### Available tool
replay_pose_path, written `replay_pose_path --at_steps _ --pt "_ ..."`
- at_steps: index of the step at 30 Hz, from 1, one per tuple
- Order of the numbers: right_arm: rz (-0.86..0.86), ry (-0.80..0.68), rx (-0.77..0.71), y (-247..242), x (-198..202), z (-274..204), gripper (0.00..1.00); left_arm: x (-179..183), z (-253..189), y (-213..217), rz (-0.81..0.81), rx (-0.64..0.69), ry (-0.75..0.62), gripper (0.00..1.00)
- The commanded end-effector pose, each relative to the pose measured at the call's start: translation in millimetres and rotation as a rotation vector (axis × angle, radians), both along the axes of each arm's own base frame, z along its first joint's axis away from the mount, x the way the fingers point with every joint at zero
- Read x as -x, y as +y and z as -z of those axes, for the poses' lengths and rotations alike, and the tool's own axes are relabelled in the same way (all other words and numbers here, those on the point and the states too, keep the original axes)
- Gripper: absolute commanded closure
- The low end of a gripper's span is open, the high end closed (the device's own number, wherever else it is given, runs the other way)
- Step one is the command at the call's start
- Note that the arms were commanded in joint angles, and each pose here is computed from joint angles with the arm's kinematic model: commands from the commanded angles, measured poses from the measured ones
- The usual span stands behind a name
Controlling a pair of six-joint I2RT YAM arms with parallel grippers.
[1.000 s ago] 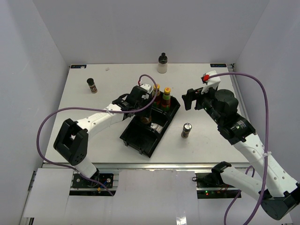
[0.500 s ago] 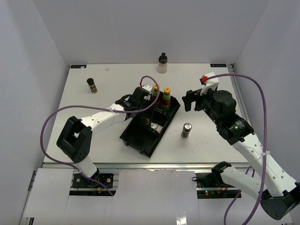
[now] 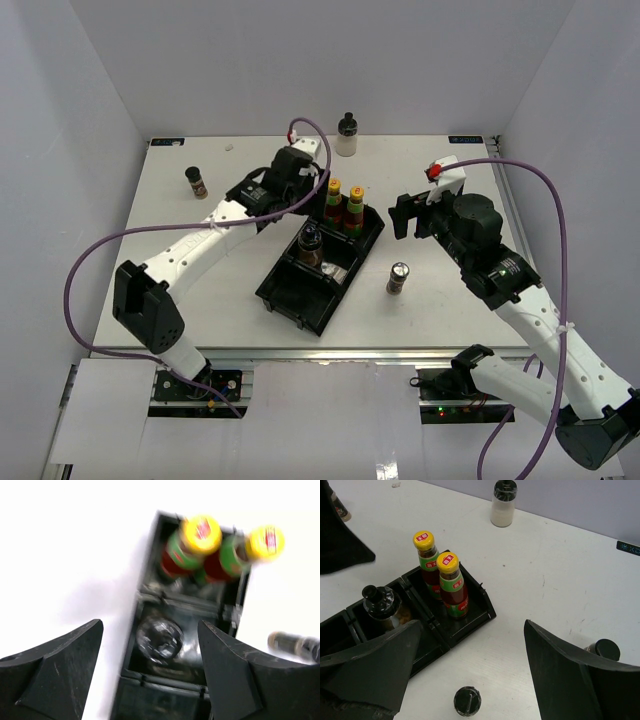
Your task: Organize the condiment bottles
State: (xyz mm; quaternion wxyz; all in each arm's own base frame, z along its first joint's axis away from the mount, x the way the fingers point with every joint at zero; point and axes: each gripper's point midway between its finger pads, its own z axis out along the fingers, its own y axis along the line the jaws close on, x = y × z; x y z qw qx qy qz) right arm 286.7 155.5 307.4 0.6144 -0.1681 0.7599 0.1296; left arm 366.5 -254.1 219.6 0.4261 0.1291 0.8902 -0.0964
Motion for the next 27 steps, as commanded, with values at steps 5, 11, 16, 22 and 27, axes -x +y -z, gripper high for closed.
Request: replay_pose_path --at_steps 5,11,16,22,27 --pt "-0.01 -0.06 -0.03 2 0 -16 0.1 -75 -63 151 -0.403 0.07 -0.1 0.14" --pt "-0.034 -0.058 -0.038 6 2 -15 0.1 -109 -36 249 -0.629 0.095 -0.09 0.17" --pt "-0.041 -0.058 -0.037 6 4 -13 0.1 -128 6 288 -0.683 0.108 -0.071 0.13" --pt "-0.067 -0.06 -0.047 10 7 -12 0.1 -156 41 314 -0.724 0.052 -0.056 0.12" --pt "-0.077 -0.049 -0.046 12 7 -11 0.1 -172 59 327 -0.72 0.056 -0.063 0.13"
